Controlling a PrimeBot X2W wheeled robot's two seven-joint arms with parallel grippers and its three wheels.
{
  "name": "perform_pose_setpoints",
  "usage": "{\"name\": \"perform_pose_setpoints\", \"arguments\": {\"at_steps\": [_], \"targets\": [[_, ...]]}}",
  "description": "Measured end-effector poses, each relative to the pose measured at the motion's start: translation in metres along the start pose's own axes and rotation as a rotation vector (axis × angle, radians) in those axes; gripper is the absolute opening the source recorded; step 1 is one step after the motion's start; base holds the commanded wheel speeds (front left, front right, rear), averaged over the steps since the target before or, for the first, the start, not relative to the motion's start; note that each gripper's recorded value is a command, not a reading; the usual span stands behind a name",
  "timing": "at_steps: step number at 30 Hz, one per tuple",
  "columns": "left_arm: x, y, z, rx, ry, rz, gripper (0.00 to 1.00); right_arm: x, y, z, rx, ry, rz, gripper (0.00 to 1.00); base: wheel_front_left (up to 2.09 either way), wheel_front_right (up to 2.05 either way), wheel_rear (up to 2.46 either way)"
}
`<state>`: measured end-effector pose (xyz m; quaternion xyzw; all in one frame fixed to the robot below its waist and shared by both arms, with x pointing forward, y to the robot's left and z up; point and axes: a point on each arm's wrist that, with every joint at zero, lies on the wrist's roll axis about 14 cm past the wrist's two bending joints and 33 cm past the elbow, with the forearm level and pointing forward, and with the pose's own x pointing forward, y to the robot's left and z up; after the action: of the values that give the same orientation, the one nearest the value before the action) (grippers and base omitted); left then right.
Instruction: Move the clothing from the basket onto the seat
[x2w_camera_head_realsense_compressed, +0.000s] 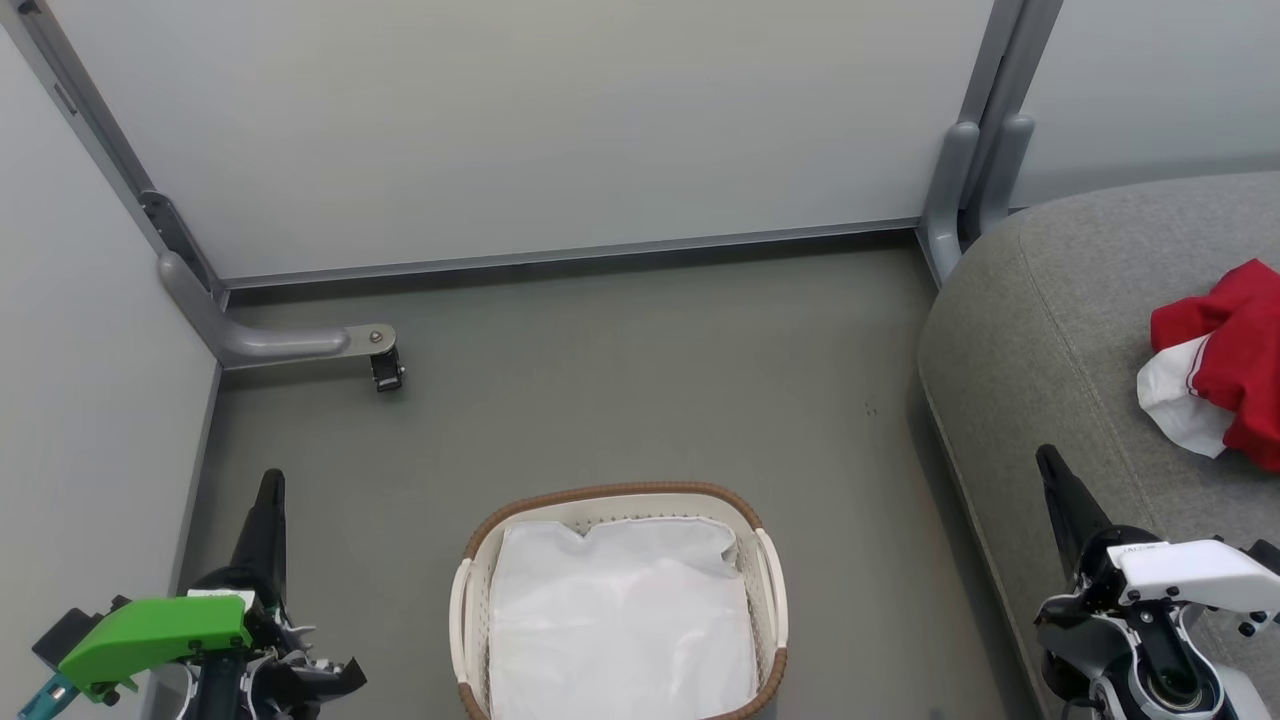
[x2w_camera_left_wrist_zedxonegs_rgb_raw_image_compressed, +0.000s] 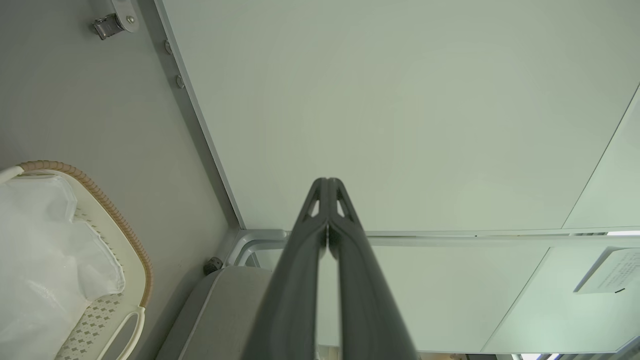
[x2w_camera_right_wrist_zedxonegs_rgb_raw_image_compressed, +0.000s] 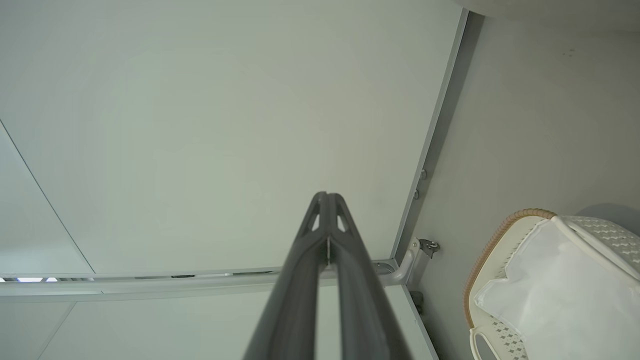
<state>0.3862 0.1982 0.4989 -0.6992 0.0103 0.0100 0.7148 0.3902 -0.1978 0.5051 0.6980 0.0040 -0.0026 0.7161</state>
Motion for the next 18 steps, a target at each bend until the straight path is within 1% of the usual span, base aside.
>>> {"name": "perform_pose_setpoints", "arguments": {"at_steps": [5,18], "targets": [[0.0011,-0.0047,0.0010,-0.028,0.000,-0.016,0.00,-0.0002,0.0027,0.0010,0.031,0.000,0.010,0.00,0.00,0.00,0.00],[0.0011,-0.0050,0.0010,-0.028,0.000,-0.017,0.00,-0.0002,0.0028,0.0011,0.031,0.000,0.011,0.00,0.00,0.00,0.00]]}}
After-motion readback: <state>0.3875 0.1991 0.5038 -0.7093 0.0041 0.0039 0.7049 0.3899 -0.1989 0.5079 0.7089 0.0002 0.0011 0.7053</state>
